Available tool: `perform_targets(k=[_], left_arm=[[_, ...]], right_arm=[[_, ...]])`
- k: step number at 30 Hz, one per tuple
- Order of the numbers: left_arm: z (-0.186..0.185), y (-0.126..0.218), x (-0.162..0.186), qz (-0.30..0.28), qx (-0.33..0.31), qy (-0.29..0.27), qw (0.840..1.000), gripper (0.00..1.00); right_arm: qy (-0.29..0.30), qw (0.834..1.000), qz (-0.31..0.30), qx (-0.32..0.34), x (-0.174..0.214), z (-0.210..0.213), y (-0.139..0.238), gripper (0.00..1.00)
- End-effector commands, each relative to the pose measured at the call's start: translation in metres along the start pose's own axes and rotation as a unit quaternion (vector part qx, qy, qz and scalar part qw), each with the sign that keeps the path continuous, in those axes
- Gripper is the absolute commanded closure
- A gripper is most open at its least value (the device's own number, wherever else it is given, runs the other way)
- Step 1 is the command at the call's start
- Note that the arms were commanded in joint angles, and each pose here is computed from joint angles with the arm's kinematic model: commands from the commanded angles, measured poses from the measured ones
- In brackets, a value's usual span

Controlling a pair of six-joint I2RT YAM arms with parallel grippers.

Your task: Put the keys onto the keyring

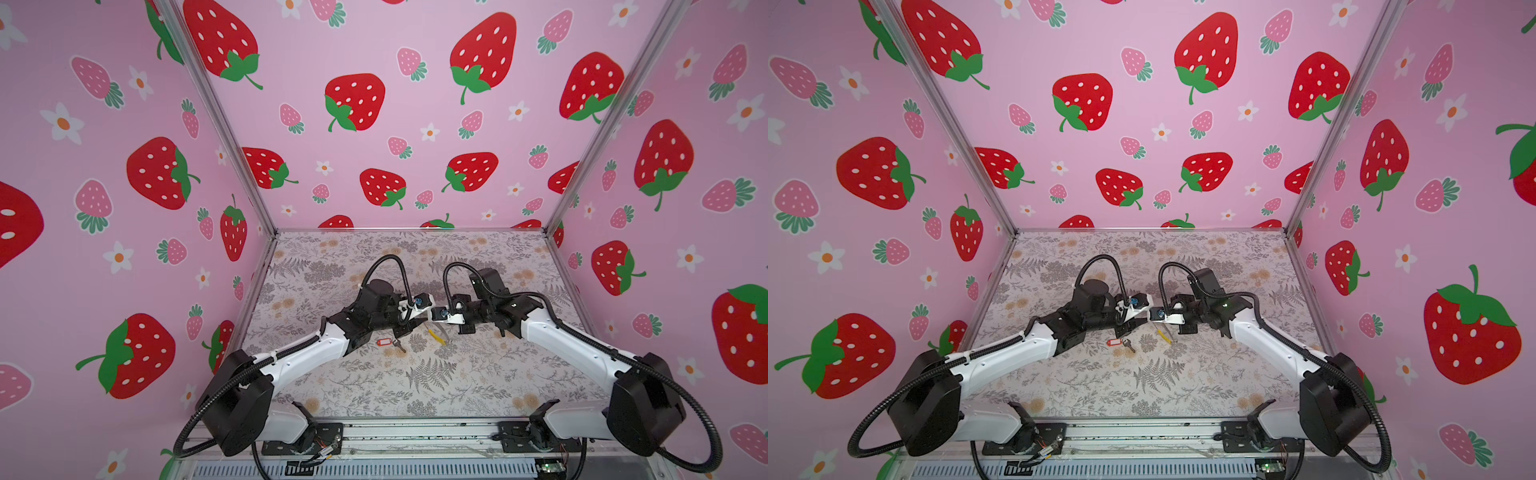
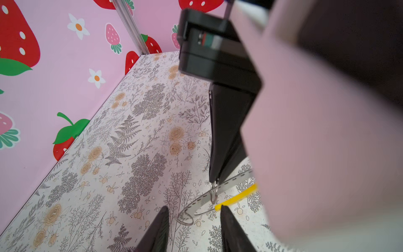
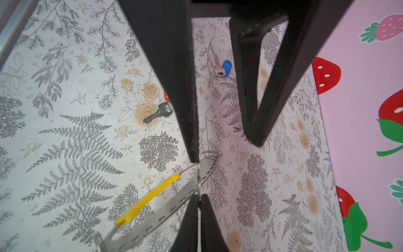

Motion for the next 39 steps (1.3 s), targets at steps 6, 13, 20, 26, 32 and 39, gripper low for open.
perform_targets(k=[6, 13, 20, 26, 32, 39], left_arm=[[-0.010, 0.006, -0.004, -0.032, 0.021, -0.025, 0.999, 0.61], [-0.015, 0.009, 0.001, -0.033, 0.026, -0.027, 0.999, 0.61], [-0.021, 0.013, 0.007, -0.032, 0.028, -0.014, 0.999, 0.62], [-0.024, 0.017, 0.014, -0.034, 0.019, 0.000, 0.999, 0.61], [-0.016, 0.014, 0.013, -0.031, -0.017, -0.002, 0.999, 0.61], [-0.009, 0.011, 0.006, -0.041, -0.031, -0.007, 0.999, 0.65]], right_arm=[[0.005, 0.997, -0.071, 0.012, -0.028, -0.011, 0.016, 0.92], [-0.003, 0.997, -0.077, 0.014, -0.030, -0.012, 0.017, 0.92], [-0.004, 0.996, -0.083, 0.014, -0.032, -0.012, 0.017, 0.96], [-0.004, 0.996, -0.089, 0.010, -0.032, -0.012, 0.016, 0.98], [0.004, 0.995, -0.100, 0.009, -0.035, -0.011, 0.018, 0.98], [0.008, 0.994, -0.112, 0.005, -0.039, -0.010, 0.021, 0.98]])
Point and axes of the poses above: each gripper's point midway between its finger pads, its own y axis back along the fingers, its own z axis along the line the jaws close on, x = y × z, the point moved 8 cm from there along y, back along the fingers, and after that the axes turned 1 degree about -y, right-handed, at the moved point
